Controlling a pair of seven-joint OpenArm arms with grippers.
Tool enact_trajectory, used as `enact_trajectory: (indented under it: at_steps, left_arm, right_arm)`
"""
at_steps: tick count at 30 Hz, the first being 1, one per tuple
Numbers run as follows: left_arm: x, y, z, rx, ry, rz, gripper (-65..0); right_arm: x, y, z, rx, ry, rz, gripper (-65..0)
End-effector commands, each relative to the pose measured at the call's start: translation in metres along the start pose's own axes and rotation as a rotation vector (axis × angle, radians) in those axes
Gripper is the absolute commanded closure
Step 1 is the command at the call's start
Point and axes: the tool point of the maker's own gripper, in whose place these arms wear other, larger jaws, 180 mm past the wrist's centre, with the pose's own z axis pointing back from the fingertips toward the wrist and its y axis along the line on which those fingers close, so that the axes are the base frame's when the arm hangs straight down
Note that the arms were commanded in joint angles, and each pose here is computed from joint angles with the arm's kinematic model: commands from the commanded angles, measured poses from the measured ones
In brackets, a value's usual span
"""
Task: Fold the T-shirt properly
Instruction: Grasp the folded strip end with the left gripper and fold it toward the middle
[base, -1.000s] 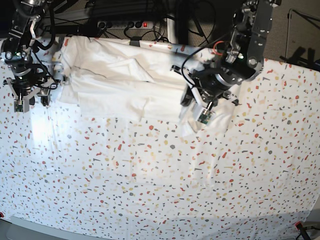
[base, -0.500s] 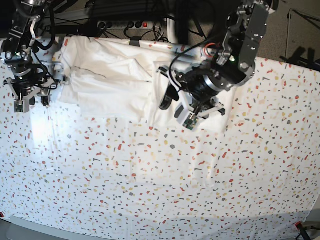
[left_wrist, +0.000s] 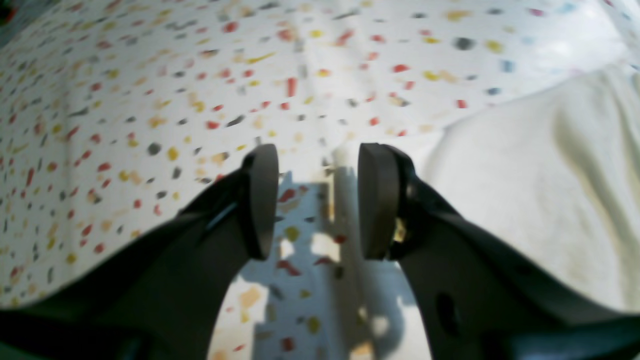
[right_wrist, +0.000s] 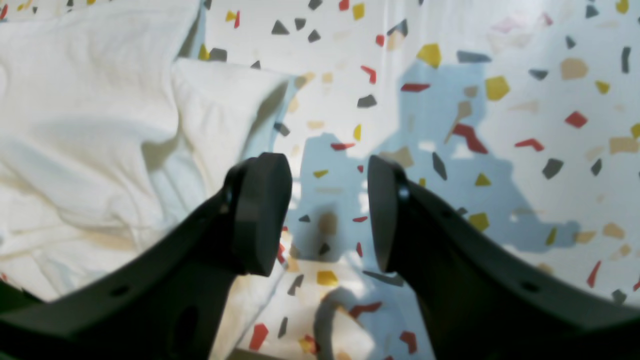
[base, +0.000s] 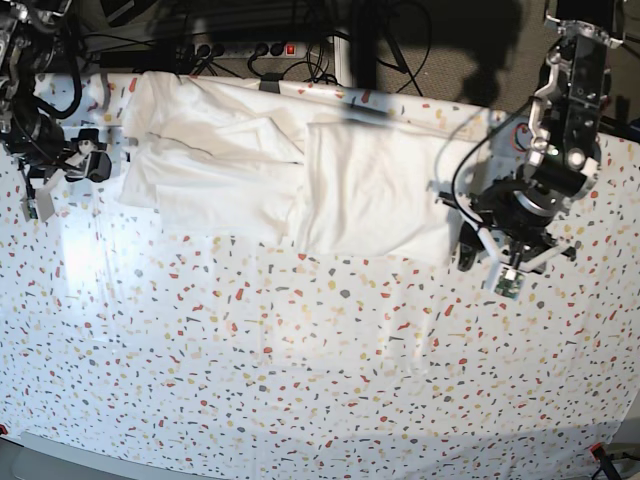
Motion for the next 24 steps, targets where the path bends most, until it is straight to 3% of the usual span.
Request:
enact_trajectory:
  at_steps: [1, 5, 14, 24]
  left_arm:
    - [0.015, 0.013, 0.004, 0.021, -0.061, 0.008, -25.6]
    - [0.008, 0.032, 0.008, 0.014, -0.086, 0.071, -25.6]
    - [-0.024, 0.025, -0.009, -0.165, -0.143, 0.274, -25.6]
    - [-0.07, 0.03, -0.024, -0.17, -0.068, 0.376, -25.6]
  right_arm:
    - [0.014, -0.004, 0.006, -0.002, -0.034, 0.025, -28.8]
    - [0.0, -0.008, 0.0, 0.018, 0.004, 0.015, -28.8]
    - [-0.038, 0.013, -0.013, 0.222, 0.091, -0.167, -28.8]
    - [-0.039, 0.049, -0.026, 0.317, 0.059, -0.236, -28.8]
